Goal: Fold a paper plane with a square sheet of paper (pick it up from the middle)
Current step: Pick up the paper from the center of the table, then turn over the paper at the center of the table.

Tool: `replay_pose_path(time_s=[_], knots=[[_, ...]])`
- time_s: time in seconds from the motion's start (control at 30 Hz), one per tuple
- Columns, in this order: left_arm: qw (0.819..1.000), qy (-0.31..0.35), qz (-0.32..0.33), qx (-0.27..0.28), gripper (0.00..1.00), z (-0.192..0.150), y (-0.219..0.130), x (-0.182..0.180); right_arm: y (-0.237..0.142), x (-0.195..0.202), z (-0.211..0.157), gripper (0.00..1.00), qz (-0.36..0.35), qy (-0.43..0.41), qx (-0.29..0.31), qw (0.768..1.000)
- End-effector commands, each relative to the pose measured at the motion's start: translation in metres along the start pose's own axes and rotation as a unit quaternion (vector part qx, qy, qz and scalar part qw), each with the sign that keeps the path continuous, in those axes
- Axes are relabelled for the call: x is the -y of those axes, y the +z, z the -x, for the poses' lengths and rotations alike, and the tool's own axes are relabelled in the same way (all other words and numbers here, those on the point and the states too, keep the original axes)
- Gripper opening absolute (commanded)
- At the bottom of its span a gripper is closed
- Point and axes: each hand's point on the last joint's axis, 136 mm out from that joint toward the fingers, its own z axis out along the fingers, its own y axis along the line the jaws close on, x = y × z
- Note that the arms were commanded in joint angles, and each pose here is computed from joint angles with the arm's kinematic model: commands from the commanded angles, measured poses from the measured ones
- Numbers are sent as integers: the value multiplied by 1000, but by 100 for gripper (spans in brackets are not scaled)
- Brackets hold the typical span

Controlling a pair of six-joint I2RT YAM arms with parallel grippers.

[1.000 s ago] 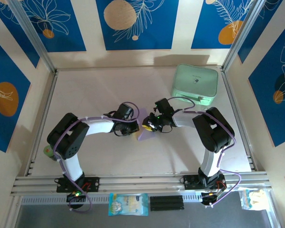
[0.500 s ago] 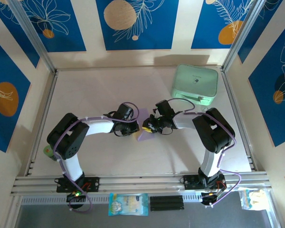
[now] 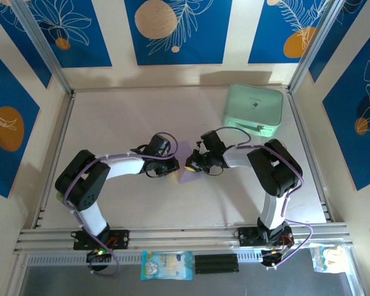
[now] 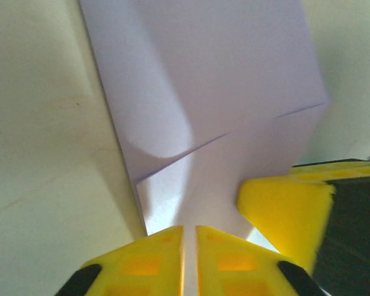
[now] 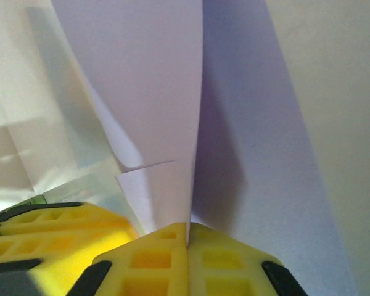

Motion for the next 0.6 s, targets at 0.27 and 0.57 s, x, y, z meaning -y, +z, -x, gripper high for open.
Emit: replay_pose_path(time_s=[0.27,0.57], knots=[[989,-48,-128,50,68,12,-63,19,-53,-62,18,2,92,-74,49,992],[956,-8,-288,51,100,9,-98,86,-96,-104,25,2,191,-54,49,979]])
